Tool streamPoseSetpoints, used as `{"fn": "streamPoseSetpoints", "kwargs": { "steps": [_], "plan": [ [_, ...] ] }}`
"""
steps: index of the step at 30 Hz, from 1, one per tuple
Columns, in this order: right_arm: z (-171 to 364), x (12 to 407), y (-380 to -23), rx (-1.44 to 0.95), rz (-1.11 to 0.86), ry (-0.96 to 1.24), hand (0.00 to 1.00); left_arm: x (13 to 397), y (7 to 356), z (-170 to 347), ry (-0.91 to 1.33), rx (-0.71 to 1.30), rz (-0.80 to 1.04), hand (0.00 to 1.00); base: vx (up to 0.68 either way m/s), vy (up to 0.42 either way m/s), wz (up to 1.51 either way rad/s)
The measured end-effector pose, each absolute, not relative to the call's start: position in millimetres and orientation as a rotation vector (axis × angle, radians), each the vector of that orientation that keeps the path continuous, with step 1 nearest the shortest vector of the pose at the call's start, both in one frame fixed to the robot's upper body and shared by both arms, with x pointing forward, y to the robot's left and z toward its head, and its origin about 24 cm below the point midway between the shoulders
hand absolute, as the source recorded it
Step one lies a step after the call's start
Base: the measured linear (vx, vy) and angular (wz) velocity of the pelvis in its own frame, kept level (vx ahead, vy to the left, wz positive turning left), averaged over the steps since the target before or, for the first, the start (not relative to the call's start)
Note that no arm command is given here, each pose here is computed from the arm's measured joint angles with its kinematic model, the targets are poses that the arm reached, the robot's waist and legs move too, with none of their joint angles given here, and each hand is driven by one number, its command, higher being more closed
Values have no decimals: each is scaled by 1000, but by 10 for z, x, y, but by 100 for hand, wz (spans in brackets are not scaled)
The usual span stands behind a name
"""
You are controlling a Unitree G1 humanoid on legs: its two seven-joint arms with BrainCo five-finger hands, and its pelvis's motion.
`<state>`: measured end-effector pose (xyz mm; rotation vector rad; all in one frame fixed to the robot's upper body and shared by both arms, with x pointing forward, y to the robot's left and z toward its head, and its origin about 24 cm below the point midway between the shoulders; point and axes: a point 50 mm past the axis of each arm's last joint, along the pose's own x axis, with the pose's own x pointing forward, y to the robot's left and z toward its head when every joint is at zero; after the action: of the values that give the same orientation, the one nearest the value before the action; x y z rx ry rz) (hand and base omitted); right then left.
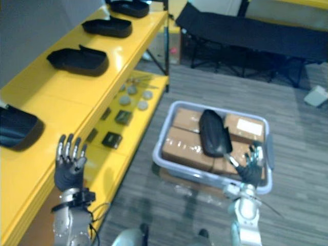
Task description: Walk over and take plastic housings, then place them on the shelf
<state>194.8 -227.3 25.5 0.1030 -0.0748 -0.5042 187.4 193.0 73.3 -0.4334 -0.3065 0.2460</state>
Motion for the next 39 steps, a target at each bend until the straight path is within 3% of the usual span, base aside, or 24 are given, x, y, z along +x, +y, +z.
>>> {"fn": "streamPoseSetpoints", "kwargs": {
  "steps": [6,13,21,26,30,39],
  "plan": [
    [118,1813,-2242,111,-517,-36,0,1965,1891,826,-349,-439,205,0,-59,76,-35],
    [215,2032,-2044,88,-414,-78,0,2011,1958,845,-349,-438,216,0,-6,-69,2],
    [318,1992,-2704,-38,-583,-84,0,1981,1661,478,-155,-529,180,0,-35,-119,35],
    [324,2165,-2801,-21,-612,-69,0,1989,1659,107,54,-371,211,0,-47,-3,25],
    [277,2356,-2914,50,-705,-27,0,2025,1723,111,71,-227,159,0,-39,65,48],
    [1432,3228,-3728,66,-995,-143,0,2376,1469,469,-91,-215,-23,0,-30,95,37]
  ]
}}
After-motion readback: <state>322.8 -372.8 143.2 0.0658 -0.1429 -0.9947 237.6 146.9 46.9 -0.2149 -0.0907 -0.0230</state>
